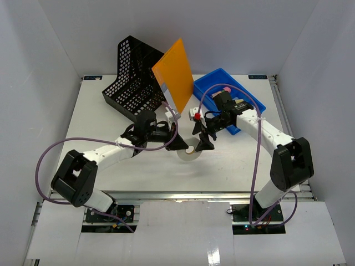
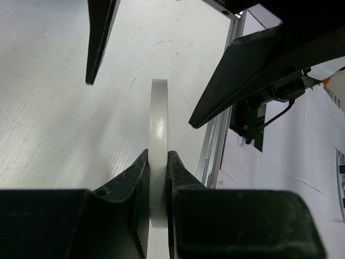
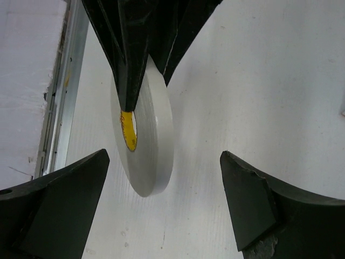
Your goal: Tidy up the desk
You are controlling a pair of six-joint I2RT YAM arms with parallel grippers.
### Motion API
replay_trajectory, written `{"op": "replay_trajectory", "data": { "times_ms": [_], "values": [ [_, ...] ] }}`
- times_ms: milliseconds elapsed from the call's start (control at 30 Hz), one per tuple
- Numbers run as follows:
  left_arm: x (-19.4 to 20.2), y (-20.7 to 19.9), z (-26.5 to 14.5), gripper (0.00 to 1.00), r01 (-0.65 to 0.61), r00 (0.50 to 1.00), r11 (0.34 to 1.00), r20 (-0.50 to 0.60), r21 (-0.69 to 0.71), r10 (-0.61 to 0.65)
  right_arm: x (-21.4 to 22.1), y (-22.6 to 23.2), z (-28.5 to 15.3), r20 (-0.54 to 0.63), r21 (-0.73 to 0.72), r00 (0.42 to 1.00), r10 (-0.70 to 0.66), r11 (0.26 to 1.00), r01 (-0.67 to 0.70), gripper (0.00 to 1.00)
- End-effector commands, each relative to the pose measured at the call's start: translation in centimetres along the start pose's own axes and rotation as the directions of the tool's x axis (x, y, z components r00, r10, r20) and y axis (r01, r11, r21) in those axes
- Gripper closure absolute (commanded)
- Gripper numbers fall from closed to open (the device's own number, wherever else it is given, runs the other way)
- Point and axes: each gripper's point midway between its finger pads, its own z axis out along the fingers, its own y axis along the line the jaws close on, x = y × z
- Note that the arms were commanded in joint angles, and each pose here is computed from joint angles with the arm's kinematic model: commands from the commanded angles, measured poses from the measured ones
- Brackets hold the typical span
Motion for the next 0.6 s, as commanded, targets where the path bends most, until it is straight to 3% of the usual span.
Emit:
{"op": "replay_trajectory", "data": {
  "times_ms": [0,67,100,200,267,400,467,567],
  "values": [
    [-1.3,-1.3,-0.2,1.00,-0.104,0.994,0.994,0.021,0.045,0.103,-1.5,0.1,1.1,0.060,-0.012,0.998,-0.019,1.000,0.020,0.07],
    [-1.1,-1.2,-0.2,1.00,-0.104,0.994,0.994,0.018,0.039,0.103,-2.3,0.2,0.9,0.080,-0.015,0.996,-0.026,1.000,0.028,0.08],
    [-1.1,-1.1,-0.2,1.00,-0.106,0.994,0.994,0.019,0.036,0.106,-2.6,0.3,0.9,0.090,-0.021,0.996,-0.027,0.999,0.029,0.17],
    [-1.0,-0.7,-0.3,0.95,-0.108,0.994,0.994,0.020,0.012,0.108,-3.1,0.6,0.7,0.104,-0.037,0.995,-0.008,0.999,0.012,0.59],
    [-1.3,-0.5,-0.3,0.92,-0.114,0.993,0.994,0.027,-0.003,0.114,-3.1,0.7,0.8,0.097,-0.045,0.995,0.010,0.999,-0.006,0.74],
    [-2.0,-0.3,-0.4,0.84,-0.123,0.991,0.992,0.047,-0.032,0.124,-3.1,0.7,0.8,0.081,-0.053,0.996,0.038,0.998,-0.034,0.91],
    [-2.6,-0.1,-0.5,0.73,-0.126,0.990,0.990,0.060,-0.056,0.129,-3.4,0.9,0.6,0.079,-0.060,0.996,0.044,0.997,-0.039,0.92],
    [-3.7,0.0,-0.8,0.37,-0.147,0.984,0.984,0.084,-0.098,0.156,-3.4,0.7,0.4,0.067,-0.041,0.997,0.037,0.999,-0.035,0.92]
  ]
}}
